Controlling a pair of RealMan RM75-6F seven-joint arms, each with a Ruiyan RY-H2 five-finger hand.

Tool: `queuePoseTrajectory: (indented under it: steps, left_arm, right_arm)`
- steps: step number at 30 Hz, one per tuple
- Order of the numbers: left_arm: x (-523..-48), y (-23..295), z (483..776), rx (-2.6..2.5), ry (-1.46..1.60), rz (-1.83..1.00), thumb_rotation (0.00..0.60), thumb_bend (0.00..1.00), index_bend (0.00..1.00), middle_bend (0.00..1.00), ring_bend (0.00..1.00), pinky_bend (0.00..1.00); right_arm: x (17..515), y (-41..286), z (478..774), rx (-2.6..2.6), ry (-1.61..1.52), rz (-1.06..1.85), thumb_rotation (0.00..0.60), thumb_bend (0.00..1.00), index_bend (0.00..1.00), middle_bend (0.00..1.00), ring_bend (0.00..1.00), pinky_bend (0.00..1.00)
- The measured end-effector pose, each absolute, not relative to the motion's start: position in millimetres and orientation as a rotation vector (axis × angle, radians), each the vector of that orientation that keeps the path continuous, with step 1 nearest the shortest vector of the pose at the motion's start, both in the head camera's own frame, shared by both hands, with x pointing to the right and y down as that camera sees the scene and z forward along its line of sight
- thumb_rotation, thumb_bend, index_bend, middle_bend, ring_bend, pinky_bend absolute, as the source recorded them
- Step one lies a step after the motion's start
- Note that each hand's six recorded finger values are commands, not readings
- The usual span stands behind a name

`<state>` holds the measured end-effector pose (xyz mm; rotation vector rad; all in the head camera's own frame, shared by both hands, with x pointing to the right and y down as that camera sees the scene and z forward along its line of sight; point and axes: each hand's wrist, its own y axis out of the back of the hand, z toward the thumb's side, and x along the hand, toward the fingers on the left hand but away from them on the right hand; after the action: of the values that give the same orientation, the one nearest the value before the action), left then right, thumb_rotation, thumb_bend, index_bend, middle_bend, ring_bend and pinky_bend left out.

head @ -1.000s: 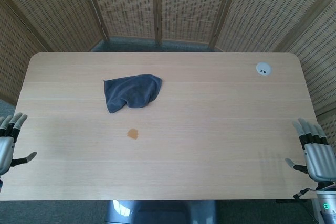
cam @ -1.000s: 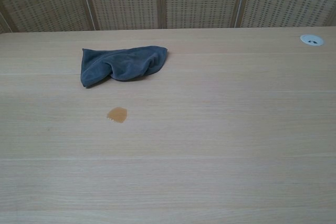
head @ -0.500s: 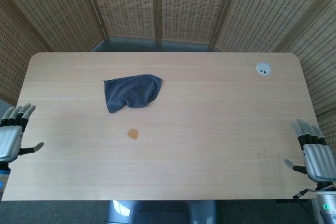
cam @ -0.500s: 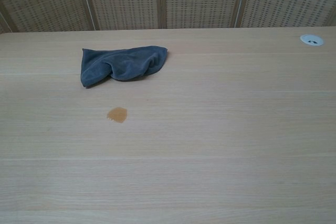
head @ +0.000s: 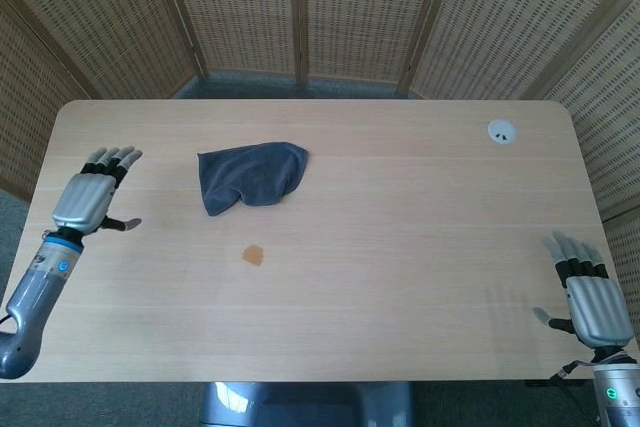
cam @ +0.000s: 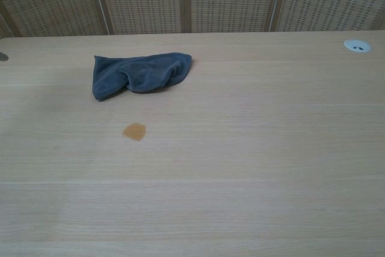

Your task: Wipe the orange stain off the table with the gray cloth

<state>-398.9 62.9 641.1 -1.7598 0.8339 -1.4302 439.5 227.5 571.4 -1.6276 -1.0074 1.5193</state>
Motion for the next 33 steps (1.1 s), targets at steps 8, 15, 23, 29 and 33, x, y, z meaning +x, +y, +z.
queuePoseTrajectory:
  steps: [8,15,23,29,33]
  left_arm:
    - [-343,27,663,-1.781,0.737,-1.445,0.600,0.00,0.00,0.00,0.00,0.00]
    - [-298,7,680,-1.725,0.628,-1.477,0.600,0.00,0.00,0.00,0.00,0.00]
    - [-247,-6,713,-1.719,0.560,-1.554,0.600,0.00,0.00,0.00,0.00,0.00]
    - [-228,-12,734,-1.709,0.533,-1.594,0.600,0.00,0.00,0.00,0.00,0.00]
    - [-221,-14,746,-1.701,0.511,-1.616,0.600,0.00,0.00,0.00,0.00,0.00]
  right_arm:
    - [441,227,573,-1.641,-1.009,1.529,0.600,0.00,0.00,0.00,0.00,0.00]
    - [442,226,575,-1.657,-1.014,1.535,0.600,0.00,0.00,0.00,0.00,0.00]
    - [445,223,573,-1.669,-1.034,1.530,0.600,0.00,0.00,0.00,0.00,0.00]
    - [448,222,572,-1.672,-1.046,1.531,0.600,0.00,0.00,0.00,0.00,0.00]
    - [451,221,573,-1.673,-1.055,1.541,0.600,0.00,0.00,0.00,0.00,0.00]
